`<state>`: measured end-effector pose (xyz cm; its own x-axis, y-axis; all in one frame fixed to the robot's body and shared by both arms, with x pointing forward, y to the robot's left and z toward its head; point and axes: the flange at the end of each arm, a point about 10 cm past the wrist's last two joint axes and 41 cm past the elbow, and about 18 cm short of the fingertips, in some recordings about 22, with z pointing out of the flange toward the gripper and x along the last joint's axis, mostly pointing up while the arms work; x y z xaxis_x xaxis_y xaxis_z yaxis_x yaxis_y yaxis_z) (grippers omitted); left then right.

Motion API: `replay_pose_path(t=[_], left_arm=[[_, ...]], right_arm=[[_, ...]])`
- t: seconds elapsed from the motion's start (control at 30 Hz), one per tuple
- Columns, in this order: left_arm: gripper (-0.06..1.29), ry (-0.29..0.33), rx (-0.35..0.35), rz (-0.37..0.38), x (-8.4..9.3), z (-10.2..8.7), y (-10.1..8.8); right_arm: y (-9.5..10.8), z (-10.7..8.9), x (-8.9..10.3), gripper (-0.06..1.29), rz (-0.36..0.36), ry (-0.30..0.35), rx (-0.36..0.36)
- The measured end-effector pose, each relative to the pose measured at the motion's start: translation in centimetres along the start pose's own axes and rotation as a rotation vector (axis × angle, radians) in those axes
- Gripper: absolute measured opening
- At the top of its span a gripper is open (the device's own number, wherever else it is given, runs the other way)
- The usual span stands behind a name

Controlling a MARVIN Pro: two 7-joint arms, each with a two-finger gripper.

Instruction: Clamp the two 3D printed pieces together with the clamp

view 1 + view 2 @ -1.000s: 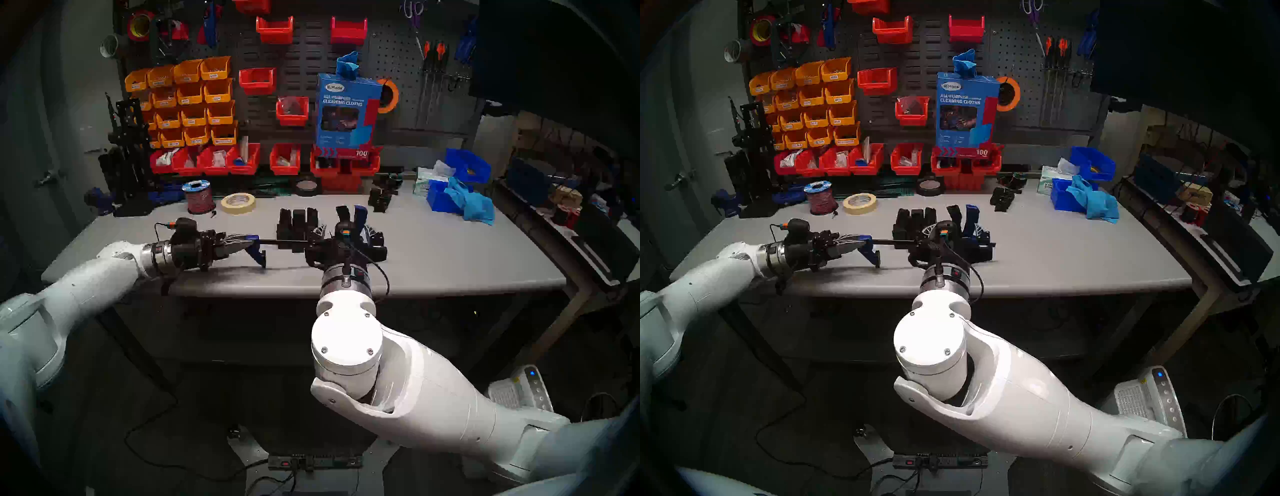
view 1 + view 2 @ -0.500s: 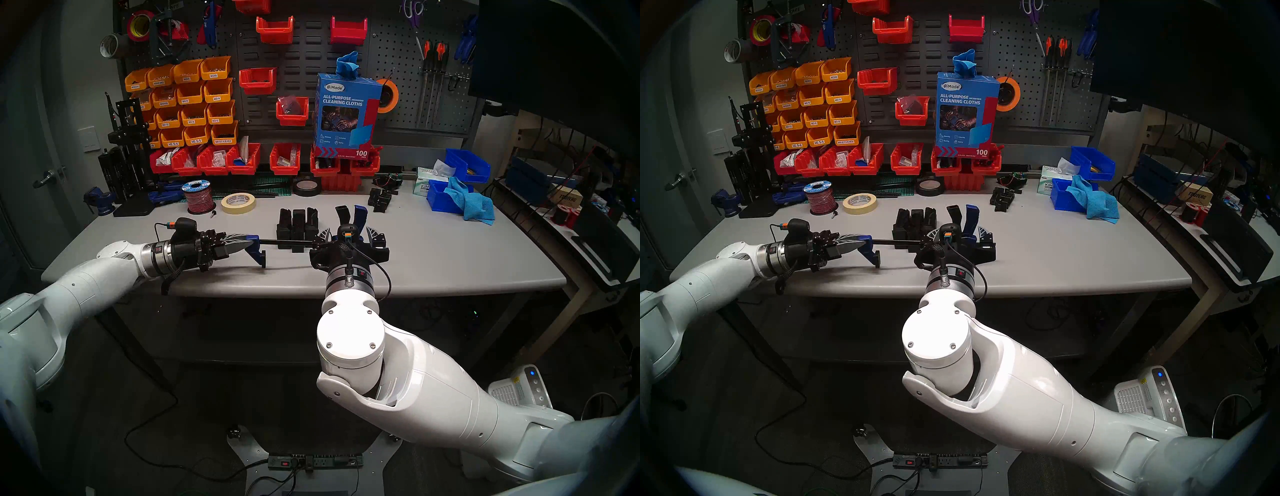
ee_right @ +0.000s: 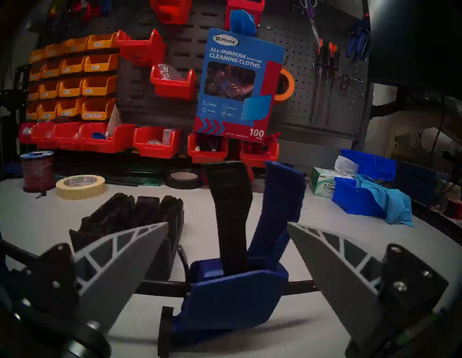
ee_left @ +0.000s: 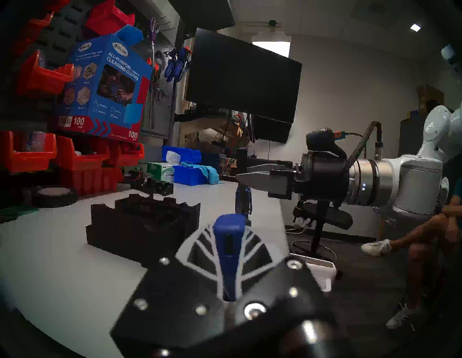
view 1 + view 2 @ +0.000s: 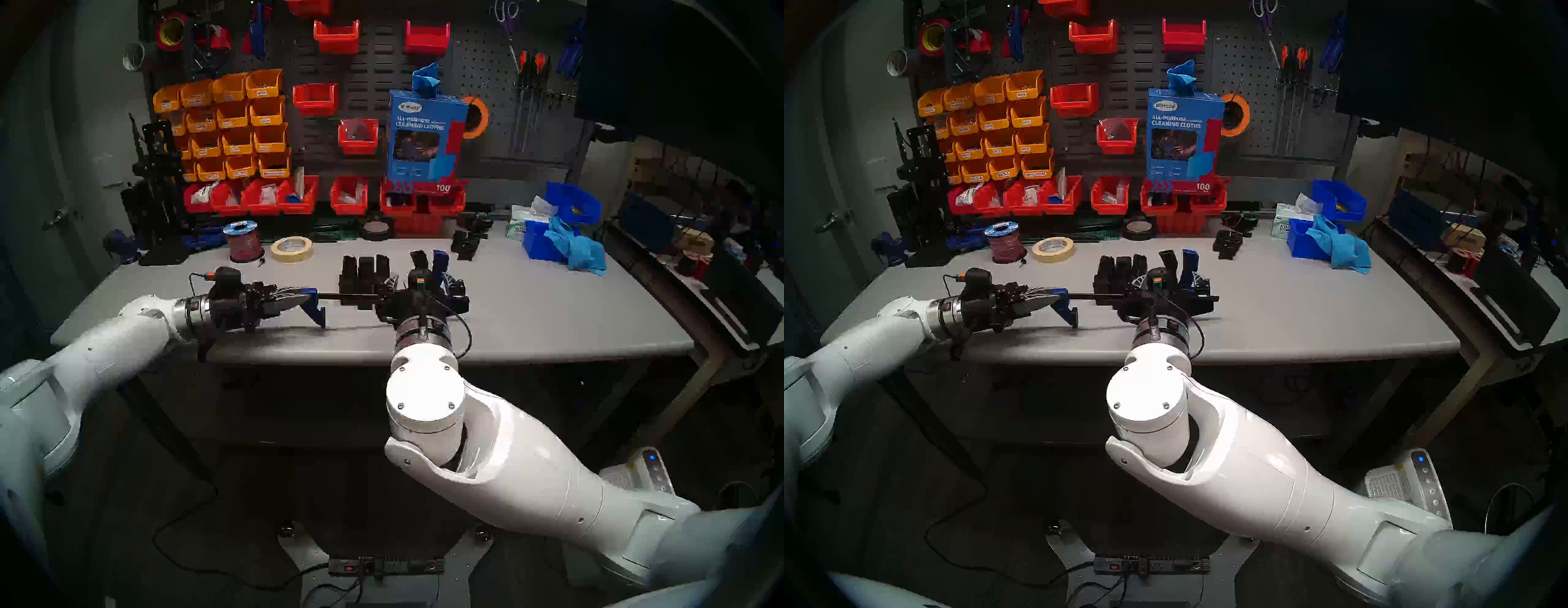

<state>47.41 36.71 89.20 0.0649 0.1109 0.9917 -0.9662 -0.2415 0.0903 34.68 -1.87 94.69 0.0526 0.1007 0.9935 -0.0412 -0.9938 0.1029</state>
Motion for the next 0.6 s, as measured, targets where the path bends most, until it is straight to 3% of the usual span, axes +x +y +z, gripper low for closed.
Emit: replay_pose_path(t=[0.6], left_arm=[[0.02,0.000,0.000,0.000,0.00,0.01,0.00]], right_arm=[[-0.15,-0.60,-0.09,1.24,0.024,-0.007,-0.020]])
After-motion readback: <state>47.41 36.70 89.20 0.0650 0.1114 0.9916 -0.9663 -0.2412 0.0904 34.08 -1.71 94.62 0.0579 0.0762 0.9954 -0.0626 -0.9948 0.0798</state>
